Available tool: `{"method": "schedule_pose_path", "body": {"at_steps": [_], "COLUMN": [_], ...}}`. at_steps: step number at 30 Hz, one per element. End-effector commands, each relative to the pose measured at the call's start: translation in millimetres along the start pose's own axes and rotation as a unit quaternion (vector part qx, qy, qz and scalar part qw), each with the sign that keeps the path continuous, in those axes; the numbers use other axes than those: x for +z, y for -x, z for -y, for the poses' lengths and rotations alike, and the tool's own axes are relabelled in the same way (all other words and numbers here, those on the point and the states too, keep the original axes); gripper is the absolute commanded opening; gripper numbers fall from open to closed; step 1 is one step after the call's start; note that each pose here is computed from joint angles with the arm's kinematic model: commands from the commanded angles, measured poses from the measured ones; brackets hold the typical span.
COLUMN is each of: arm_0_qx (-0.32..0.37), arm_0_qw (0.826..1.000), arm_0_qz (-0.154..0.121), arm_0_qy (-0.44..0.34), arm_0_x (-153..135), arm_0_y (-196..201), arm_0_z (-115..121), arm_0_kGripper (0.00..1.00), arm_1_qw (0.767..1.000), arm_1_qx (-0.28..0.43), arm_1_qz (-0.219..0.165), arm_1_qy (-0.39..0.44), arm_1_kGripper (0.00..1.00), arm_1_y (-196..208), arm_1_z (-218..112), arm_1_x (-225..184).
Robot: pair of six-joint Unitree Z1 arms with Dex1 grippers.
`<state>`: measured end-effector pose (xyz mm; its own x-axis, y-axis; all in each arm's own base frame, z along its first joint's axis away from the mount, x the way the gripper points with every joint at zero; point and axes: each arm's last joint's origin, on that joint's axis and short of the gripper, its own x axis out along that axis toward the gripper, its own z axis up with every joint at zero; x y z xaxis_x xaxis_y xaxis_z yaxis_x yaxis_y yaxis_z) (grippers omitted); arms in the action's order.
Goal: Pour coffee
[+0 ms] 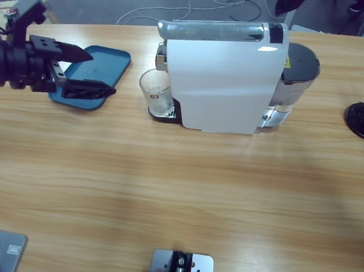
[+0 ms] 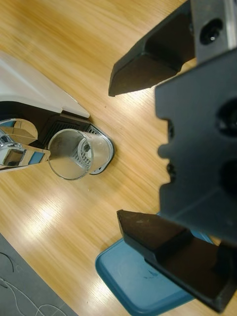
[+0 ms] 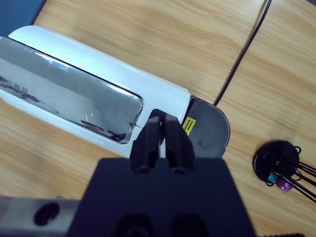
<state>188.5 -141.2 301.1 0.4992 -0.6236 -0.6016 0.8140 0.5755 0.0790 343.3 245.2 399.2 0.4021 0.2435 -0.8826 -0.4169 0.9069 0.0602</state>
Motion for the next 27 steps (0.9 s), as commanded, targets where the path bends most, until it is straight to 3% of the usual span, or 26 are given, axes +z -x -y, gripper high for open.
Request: {"method": "schedule_pose_path", "body": {"at_steps": [1,27], "arm_0_qx": [-0.02,-0.019], "arm_0_qw": [0.999,0.999], "arm_0_qz": [-0.028,-0.028], "arm_0_qy": [0.004,0.005], "arm_0_x": [-14,-13], "arm_0_y": [-14,-17], "arm_0_z": [4,3], "arm_0_kGripper": [0.991,0.991], "arm_1_qw": [0.999,0.998], "arm_1_qx": [0.006,0.005], "arm_1_qz": [-0.047,-0.067], "arm_1_qy": [0.008,0.007], "arm_1_kGripper": [0.0,0.0], "arm_1_y": [-28,-39], "arm_1_z": [-8,-9], "arm_1_x": [-5,-10]}}
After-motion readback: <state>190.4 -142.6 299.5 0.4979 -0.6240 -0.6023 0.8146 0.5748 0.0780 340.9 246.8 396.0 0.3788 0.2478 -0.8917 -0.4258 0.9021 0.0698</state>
